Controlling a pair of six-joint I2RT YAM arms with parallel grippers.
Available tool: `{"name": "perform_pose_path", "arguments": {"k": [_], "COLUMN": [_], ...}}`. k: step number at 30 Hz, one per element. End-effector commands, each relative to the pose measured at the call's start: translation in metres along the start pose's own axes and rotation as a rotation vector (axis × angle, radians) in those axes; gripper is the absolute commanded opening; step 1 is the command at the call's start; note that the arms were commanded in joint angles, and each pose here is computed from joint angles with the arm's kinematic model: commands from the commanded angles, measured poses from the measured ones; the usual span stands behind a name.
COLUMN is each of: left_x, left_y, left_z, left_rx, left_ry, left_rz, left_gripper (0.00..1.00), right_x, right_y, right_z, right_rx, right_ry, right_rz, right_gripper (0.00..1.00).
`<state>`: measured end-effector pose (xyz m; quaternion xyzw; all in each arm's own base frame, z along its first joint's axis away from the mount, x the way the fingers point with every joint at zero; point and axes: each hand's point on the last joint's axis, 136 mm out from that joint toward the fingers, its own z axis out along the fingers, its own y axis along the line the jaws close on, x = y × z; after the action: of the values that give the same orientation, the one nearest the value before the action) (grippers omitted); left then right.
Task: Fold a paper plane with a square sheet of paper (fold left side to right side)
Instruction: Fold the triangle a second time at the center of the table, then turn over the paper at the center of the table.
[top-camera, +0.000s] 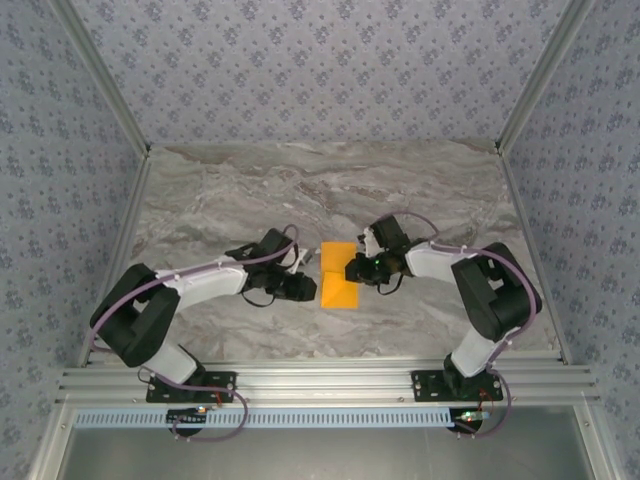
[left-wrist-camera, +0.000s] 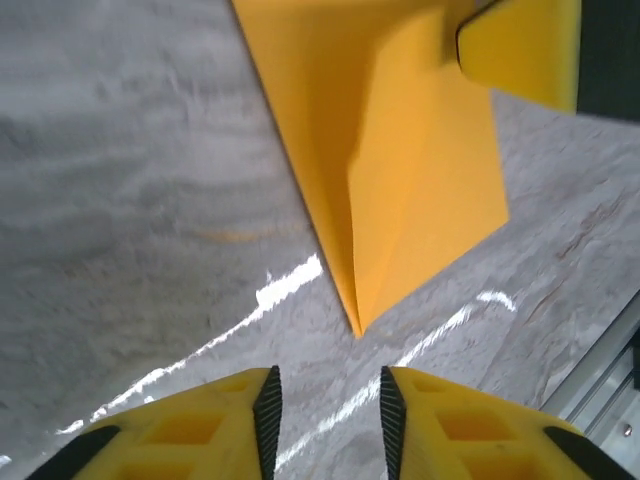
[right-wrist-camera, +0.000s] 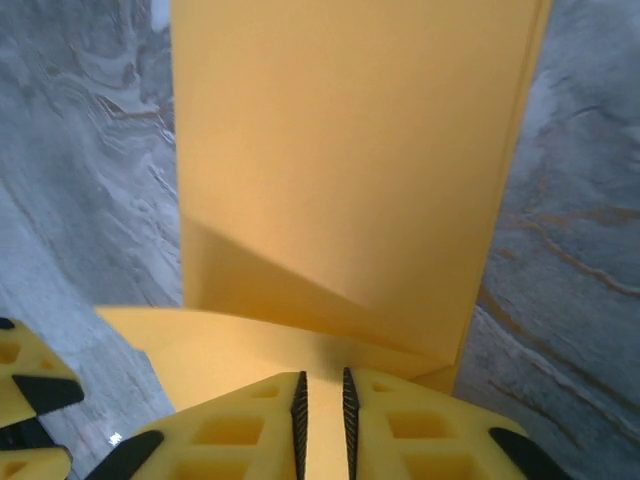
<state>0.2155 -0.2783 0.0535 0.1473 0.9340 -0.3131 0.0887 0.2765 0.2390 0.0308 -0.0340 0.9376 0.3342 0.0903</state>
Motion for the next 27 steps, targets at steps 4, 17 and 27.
{"name": "perform_pose_path", "arguments": {"k": [4,17,27], "left_x": [-0.055,-0.074,-0.074], "left_y": [-0.016,-0.025,-0.019], "left_z": [-0.007,0.033,0.029], "left_rx": [0.081,0.173,0.120], "left_ry": [-0.190,-0.127,-0.140], "left_rz": [-0.051,-0.051,-0.035], "left_gripper": [0.50,0.44,0.06], "right_x": [-0.019,-0.006,-0.002], "right_y": [0.001,-0.016,-0.006], "right_z": [-0.040,-0.056,-0.044], "right_rx": [0.014,-0.007,-0.076], "right_ry": [-0.156,-0.164,-0.098], "right_rz": [-0.037,0.011,0.026], "right_gripper": [0.44,0.55,0.66]}}
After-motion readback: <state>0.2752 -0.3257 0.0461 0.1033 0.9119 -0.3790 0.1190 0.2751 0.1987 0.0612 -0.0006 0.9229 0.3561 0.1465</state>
